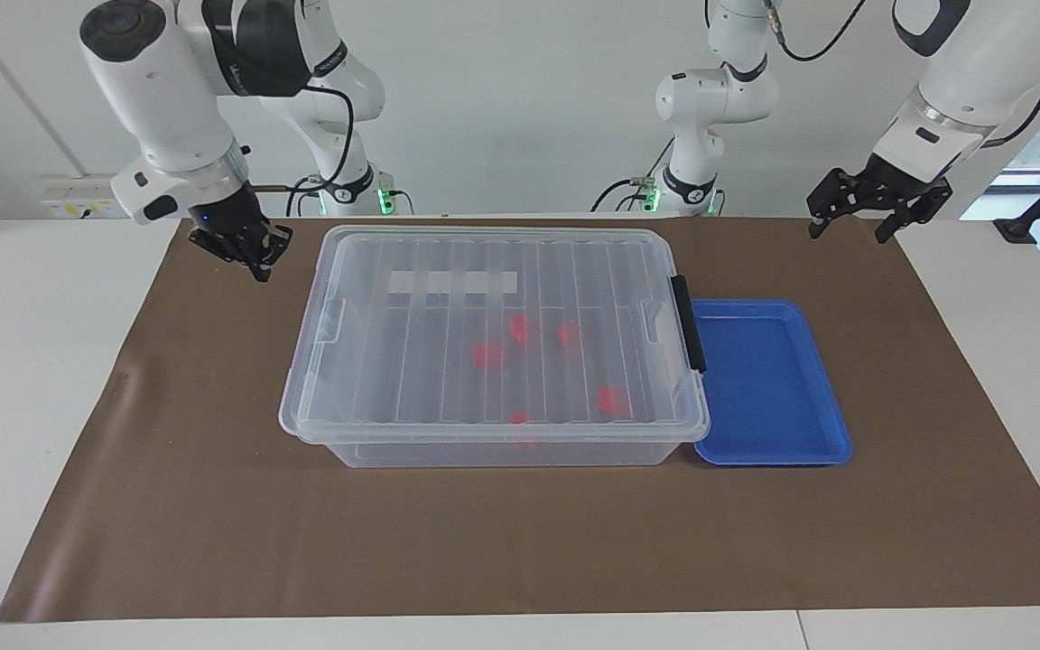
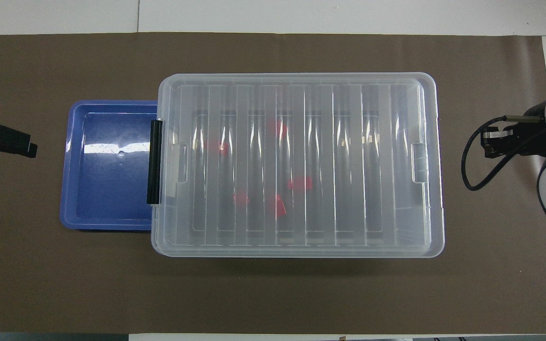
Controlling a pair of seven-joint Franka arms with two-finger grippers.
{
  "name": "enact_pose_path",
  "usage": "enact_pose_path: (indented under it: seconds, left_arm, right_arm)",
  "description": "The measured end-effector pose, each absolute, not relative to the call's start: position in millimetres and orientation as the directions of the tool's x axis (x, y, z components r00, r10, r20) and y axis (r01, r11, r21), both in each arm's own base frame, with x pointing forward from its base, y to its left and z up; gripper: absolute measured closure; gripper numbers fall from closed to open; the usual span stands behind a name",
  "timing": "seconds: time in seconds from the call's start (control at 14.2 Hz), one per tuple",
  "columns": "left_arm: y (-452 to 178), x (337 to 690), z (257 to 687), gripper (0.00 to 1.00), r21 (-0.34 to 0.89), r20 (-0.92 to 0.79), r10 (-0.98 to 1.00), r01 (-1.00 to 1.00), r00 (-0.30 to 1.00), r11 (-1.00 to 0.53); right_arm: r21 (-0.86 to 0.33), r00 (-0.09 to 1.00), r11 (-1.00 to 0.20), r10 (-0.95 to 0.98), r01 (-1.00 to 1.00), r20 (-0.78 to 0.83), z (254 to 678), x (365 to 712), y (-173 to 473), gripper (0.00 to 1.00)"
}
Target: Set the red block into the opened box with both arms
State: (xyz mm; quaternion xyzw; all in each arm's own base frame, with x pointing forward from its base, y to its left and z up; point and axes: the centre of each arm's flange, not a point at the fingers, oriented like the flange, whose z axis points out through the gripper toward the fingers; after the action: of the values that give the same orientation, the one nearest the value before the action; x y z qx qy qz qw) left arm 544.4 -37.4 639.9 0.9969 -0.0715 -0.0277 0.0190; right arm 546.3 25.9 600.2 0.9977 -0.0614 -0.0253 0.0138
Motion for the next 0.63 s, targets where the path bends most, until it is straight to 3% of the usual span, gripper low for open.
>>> enact_pose_path:
  seconds: [0.14, 0.21, 0.63]
  left_arm:
    - [-37.4, 544.4, 639.9, 0.00, 0.042, -0.052, -0.144, -0.141, 0.988, -0.989]
    - [-37.4, 544.4, 639.9, 0.00, 0.042, -0.052, -0.144, -0.141, 0.988, -0.989]
    - [-37.4, 544.4, 639.9, 0.00, 0.042, -0.052, -0.144, -0.141, 0.988, -0.989]
  right_arm:
    - [0.036, 0.988, -0.991, -0.134, -0.132, -0.077, 610.4, 541.0, 20.3, 0.99]
    - [0.038, 0.986, -0.990, -0.138, -0.135, -0.093, 611.2, 538.9, 16.6, 0.94]
    - [0.027, 0.990, -0.996, -0.090, -0.088, -0.110, 610.6, 537.0, -24.7, 0.30]
